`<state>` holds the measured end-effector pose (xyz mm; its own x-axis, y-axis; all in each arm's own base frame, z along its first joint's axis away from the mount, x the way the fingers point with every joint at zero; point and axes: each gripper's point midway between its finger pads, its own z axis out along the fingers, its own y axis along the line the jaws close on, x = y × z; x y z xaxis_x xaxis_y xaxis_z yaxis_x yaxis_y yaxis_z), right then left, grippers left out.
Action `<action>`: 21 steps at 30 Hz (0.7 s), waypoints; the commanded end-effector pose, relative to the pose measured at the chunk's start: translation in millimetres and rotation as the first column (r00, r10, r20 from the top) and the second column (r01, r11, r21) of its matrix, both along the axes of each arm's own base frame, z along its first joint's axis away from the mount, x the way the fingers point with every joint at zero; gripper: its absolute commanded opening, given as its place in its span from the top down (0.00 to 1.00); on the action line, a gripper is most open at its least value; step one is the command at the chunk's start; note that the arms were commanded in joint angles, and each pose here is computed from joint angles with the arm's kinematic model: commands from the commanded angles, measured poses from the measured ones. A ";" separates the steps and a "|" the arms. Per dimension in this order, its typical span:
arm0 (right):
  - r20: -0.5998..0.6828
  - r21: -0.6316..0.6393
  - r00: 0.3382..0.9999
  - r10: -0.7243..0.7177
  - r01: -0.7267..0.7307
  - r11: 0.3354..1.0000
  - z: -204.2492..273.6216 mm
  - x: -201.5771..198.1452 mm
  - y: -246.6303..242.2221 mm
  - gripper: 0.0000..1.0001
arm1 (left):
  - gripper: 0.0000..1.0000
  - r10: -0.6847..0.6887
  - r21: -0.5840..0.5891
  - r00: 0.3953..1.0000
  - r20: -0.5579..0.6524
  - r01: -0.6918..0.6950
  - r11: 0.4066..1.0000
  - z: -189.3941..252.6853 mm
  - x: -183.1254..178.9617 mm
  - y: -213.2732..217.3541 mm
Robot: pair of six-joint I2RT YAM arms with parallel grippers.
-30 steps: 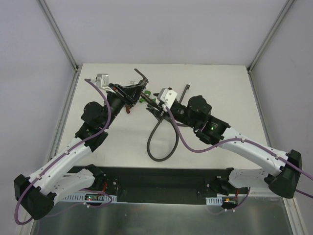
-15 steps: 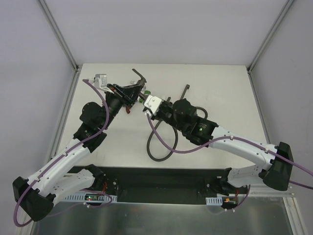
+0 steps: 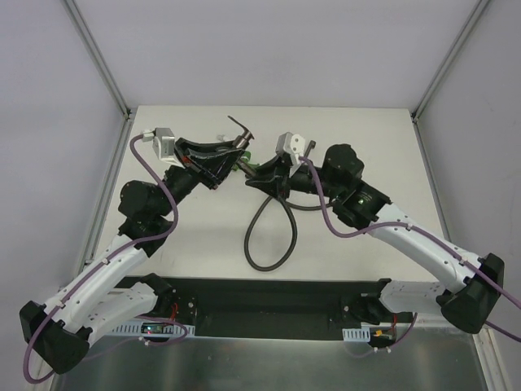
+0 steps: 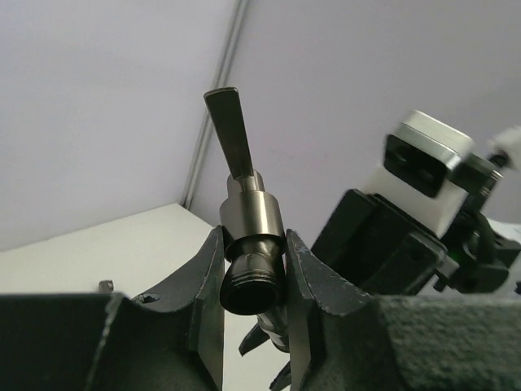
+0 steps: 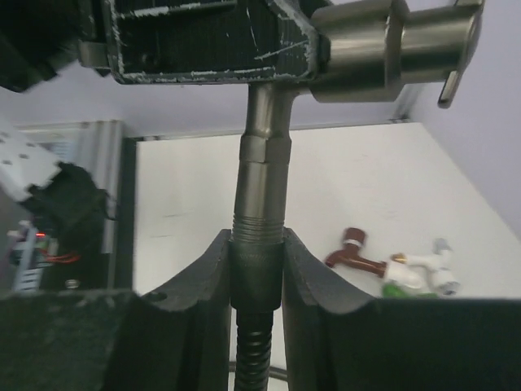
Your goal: Install the water faucets
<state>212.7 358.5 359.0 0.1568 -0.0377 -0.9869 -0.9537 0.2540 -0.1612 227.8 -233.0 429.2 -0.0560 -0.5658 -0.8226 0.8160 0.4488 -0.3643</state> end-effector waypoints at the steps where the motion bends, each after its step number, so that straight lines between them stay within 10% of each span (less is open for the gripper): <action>1: -0.029 0.212 0.971 0.238 -0.227 0.951 66.7 -30.6 -11.9 0.98 | 1.00 -0.298 0.123 0.924 0.241 0.276 0.953 22.2 -60.0 -22.1; 14: -0.123 0.286 0.881 0.457 -0.410 0.866 85.9 -41.8 -16.5 0.97 | 1.00 -0.413 0.239 0.856 0.312 0.350 0.906 21.9 -76.8 -27.3; 21: -0.101 0.280 0.944 0.314 -0.276 0.920 83.6 -18.7 -29.2 0.37 | 1.00 -0.078 0.128 0.987 0.139 0.060 0.990 15.0 -13.7 -6.3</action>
<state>189.8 347.6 388.9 -0.2009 0.1209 -0.9721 -0.9756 -0.1144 0.1874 194.5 -254.5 439.9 0.0163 -0.4364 -0.8996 0.9488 0.2906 -0.1238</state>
